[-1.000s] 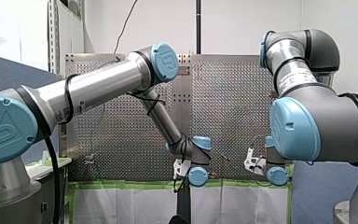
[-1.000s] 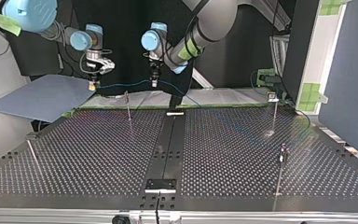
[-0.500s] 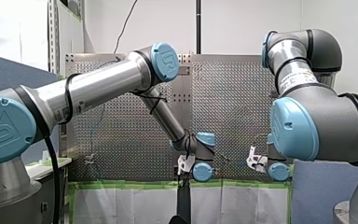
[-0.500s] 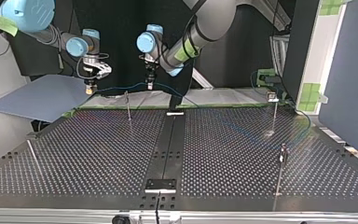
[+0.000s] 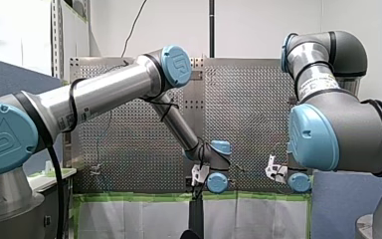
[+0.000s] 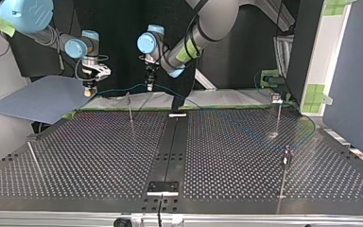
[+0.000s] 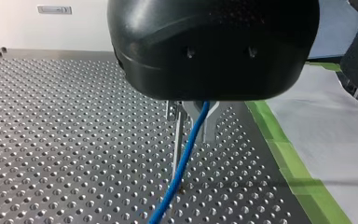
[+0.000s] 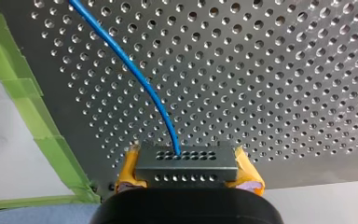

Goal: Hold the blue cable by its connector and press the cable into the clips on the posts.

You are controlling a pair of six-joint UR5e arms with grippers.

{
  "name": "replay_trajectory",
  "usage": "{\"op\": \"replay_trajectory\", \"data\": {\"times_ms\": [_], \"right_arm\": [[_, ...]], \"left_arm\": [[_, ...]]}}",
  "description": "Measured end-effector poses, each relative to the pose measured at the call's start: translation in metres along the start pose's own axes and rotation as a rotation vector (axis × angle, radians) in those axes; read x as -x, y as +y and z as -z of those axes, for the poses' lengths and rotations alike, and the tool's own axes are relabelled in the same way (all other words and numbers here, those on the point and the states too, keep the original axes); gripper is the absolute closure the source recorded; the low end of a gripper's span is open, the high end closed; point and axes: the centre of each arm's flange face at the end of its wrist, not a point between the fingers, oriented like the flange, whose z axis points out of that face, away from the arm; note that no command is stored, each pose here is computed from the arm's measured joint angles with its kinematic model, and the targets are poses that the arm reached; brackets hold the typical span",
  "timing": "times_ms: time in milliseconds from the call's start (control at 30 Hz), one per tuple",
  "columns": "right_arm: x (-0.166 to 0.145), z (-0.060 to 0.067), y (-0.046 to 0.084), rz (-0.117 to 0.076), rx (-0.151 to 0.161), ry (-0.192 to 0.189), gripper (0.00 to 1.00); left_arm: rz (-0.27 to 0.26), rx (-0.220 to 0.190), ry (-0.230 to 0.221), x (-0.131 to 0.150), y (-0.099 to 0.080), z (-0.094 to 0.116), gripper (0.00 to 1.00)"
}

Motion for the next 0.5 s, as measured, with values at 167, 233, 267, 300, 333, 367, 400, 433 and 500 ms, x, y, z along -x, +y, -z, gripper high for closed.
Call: {"op": "replay_trajectory", "data": {"times_ms": [167,233,267,300,333,367,400,433,500], "right_arm": [[-0.0022,-0.0034,0.001,-0.011,-0.008,0.014,1.0],[-0.002,-0.0042,-0.001,-0.012,-0.021,0.018,1.0],[-0.0018,-0.0044,-0.0016,-0.013,-0.027,0.018,1.0],[-0.0016,-0.0047,-0.0017,-0.015,-0.032,0.018,1.0],[-0.0016,-0.0048,-0.0016,-0.016,-0.035,0.018,1.0],[-0.0015,-0.0049,-0.0015,-0.018,-0.037,0.018,1.0],[-0.0012,-0.0049,-0.0012,-0.019,-0.038,0.017,1.0],[-0.0011,-0.0049,-0.0009,-0.02,-0.038,0.017,1.0],[-0.0013,-0.0056,-0.0007,-0.022,-0.039,0.018,1.0]], "left_arm": [[0.023,-0.02,-0.01,0.0032,-0.0034,-0.0026,1.0],[0.034,-0.03,-0.013,0.0041,-0.0048,-0.0035,1.0],[0.038,-0.033,-0.015,0.0045,-0.0054,-0.004,1.0],[0.044,-0.037,-0.017,0.0055,-0.0061,-0.0046,1.0],[0.048,-0.038,-0.019,0.0061,-0.0062,-0.0053,1.0],[0.051,-0.039,-0.019,0.0064,-0.0062,-0.006,1.0],[0.056,-0.04,-0.021,0.007,-0.0061,-0.0069,1.0],[0.059,-0.04,-0.022,0.0075,-0.0059,-0.0078,1.0],[0.066,-0.041,-0.024,0.0083,-0.0055,-0.0094,1.0]]}}
